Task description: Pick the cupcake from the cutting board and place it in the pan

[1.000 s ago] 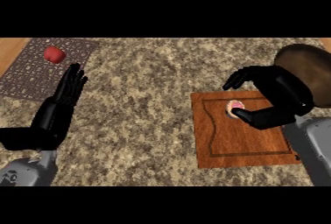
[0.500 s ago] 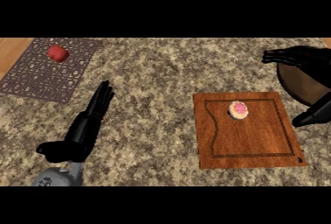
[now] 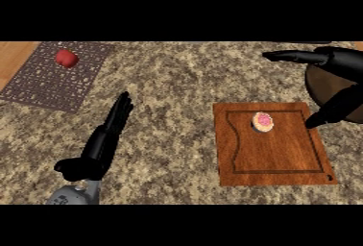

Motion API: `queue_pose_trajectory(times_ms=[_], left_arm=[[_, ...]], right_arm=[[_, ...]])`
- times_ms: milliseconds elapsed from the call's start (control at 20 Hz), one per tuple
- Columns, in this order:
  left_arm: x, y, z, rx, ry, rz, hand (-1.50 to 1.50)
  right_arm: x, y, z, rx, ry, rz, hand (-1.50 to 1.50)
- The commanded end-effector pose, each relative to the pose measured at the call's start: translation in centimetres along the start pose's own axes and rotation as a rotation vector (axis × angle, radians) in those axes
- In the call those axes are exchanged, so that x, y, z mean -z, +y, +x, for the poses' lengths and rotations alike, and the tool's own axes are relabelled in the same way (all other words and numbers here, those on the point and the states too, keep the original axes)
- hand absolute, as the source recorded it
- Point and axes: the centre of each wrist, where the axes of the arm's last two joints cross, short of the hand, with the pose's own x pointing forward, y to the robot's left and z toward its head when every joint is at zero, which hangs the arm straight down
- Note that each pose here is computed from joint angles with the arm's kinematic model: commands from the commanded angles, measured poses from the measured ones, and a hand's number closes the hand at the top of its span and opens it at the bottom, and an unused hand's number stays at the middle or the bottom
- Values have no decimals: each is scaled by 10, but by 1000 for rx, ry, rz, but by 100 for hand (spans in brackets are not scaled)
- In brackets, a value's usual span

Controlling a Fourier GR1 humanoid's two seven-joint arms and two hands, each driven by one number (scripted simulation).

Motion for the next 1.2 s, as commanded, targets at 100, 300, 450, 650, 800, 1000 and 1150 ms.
queue_pose_trajectory(times_ms=[100,300,450,650,800,1000,1150], left_arm=[[-3,10,-7,20,-1,-5,0],[-10,10,-10,1,12,14,0],[1,-4,-5,-6,6,16,0],[-5,19,-16,9,19,39,0],[-14,-9,-14,2,12,56,0],[-6,-3,3,1,13,53,0],[-17,-12,-9,4,22,53,0]], right_arm=[[33,20,6,-188,9,330,-150],[34,52,-18,-294,8,443,-150],[42,60,-35,-406,31,477,-150],[51,57,-52,-420,40,497,-150],[57,70,-64,-395,29,475,-150],[63,74,-68,-411,50,490,-150],[63,63,-78,-383,59,464,-150]])
